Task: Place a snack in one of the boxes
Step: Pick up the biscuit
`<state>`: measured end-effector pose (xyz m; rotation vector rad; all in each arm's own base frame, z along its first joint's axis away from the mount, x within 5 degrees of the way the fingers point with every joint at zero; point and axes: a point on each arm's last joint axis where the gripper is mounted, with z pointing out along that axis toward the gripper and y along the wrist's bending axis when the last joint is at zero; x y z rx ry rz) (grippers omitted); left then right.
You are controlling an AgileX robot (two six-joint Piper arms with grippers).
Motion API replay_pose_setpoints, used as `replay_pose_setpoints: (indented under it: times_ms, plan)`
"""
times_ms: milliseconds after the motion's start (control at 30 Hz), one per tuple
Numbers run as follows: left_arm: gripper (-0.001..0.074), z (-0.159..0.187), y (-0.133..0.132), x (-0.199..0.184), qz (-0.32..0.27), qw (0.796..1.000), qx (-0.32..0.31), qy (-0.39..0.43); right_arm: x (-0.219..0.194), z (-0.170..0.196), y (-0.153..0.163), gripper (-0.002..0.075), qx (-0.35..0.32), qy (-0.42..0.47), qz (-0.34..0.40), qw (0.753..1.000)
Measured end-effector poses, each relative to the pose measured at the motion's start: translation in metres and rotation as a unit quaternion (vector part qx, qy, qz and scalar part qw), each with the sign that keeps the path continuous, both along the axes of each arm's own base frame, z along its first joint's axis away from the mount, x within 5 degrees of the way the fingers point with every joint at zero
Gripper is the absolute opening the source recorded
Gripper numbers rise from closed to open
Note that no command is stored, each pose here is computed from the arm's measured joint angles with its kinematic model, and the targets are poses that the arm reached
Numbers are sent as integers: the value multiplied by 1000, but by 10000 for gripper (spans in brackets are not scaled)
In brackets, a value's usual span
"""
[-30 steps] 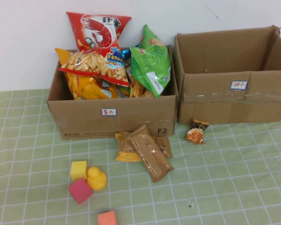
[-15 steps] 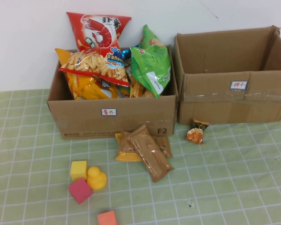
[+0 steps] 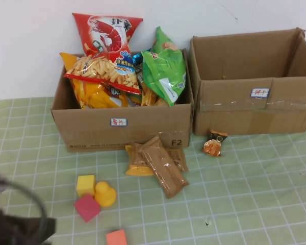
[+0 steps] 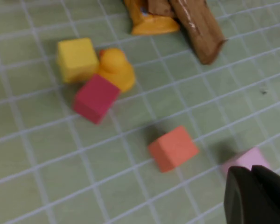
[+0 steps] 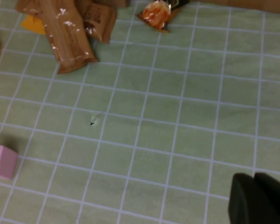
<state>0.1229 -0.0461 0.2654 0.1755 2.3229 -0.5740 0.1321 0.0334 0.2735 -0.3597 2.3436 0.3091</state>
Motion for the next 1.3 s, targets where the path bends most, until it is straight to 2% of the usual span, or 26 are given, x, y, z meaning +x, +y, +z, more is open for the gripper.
replay_pose_setpoints:
  times_ms: [33, 133, 367, 500, 600, 800, 1033, 1200, 1300]
  plan:
    - [-1, -1, -2, 7, -2, 1000, -10, 13, 1, -1, 0, -2, 1, 4, 1, 1000]
    - [-2, 0, -15, 30, -60, 996, -16, 59, 4, -4, 1, -2, 1, 12, 6, 1000]
    - [-1, 11, -53, 68, -140, 989, 0, 52, 7, -6, 1, -2, 0, 18, 6, 1000]
    - [-1, 9, -88, 80, -179, 983, 23, 23, 9, -9, 0, -2, -2, 11, 1, 1000]
    - [-1, -7, -119, 89, -192, 978, 76, 14, 9, -23, -1, -2, 3, 11, -15, 1000]
    - [-1, -34, -149, 120, -185, 970, 147, 57, 8, -29, 2, -2, 43, 19, -31, 998]
    - [-1, -83, -171, 150, -185, 959, 180, 112, 9, -27, 2, -2, 50, 10, -38, 998]
    - [5, -99, -182, 165, -116, 972, 139, 150, 10, -27, 3, -2, 54, 9, -40, 998]
    - [70, -99, -187, 173, -65, 983, 97, 143, 10, -27, 3, -2, 56, 9, -40, 998]
